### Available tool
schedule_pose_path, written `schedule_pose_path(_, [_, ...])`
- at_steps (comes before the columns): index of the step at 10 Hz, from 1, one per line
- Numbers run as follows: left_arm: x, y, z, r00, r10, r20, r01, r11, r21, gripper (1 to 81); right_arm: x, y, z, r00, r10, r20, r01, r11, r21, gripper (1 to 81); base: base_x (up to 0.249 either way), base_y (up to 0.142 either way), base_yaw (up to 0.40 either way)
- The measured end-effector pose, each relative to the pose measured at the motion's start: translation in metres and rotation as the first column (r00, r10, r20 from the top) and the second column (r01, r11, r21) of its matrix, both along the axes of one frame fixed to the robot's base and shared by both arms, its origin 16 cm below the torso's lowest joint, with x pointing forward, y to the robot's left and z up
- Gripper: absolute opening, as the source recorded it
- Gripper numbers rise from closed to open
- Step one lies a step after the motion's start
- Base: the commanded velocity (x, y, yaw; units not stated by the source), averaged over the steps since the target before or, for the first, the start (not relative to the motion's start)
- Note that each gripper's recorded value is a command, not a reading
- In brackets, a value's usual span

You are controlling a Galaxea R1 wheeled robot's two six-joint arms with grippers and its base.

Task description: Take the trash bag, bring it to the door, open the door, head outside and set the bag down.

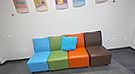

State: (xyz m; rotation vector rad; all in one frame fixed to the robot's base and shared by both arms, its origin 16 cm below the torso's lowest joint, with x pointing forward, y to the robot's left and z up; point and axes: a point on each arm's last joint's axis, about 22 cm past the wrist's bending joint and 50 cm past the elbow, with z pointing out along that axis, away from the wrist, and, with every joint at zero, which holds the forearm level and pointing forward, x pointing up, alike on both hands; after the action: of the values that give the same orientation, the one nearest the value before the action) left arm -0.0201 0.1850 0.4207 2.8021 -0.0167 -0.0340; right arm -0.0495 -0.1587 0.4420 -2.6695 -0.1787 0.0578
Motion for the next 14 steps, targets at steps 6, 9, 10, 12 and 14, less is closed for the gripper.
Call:
schedule_pose_path(6, [0.0000,0.0000,0.0000,1.0000,0.000,0.000,0.000,1.0000,0.000,81.1,-0.0036,0.0004,0.0003,1.0000,-0.002,-0.001,0.002,1.000,0.000,81.1,0.136,0.000,0.000])
schedule_pose_path(9, [0.0000,-0.0002,0.0000,1.0000,0.000,0.000,0.000,1.0000,0.000,81.1,-0.0034,0.0003,0.0002,1.0000,0.003,0.001,-0.003,1.000,0.000,81.1,0.136,0.000,0.000])
schedule_pose_path(10, [0.0000,-0.0003,0.0000,1.0000,0.000,0.000,0.000,1.0000,0.000,81.1,-0.0034,-0.0002,-0.0003,1.0000,0.003,0.001,-0.003,1.000,-0.002,81.1,0.136,0.000,0.000])
schedule_pose_path(12, [0.0001,-0.0024,0.0001,1.0000,0.000,0.000,0.000,1.0000,-0.003,81.1,-0.0035,0.0007,-0.0003,1.0000,0.004,0.001,-0.004,1.000,-0.001,81.1,0.136,0.000,0.000])
schedule_pose_path(14, [0.0000,-0.0021,0.0001,1.0000,0.000,0.000,0.000,1.0000,-0.002,81.1,-0.0038,0.0037,0.0001,1.0000,0.005,0.000,-0.005,1.000,0.003,81.1,0.136,0.000,0.000])
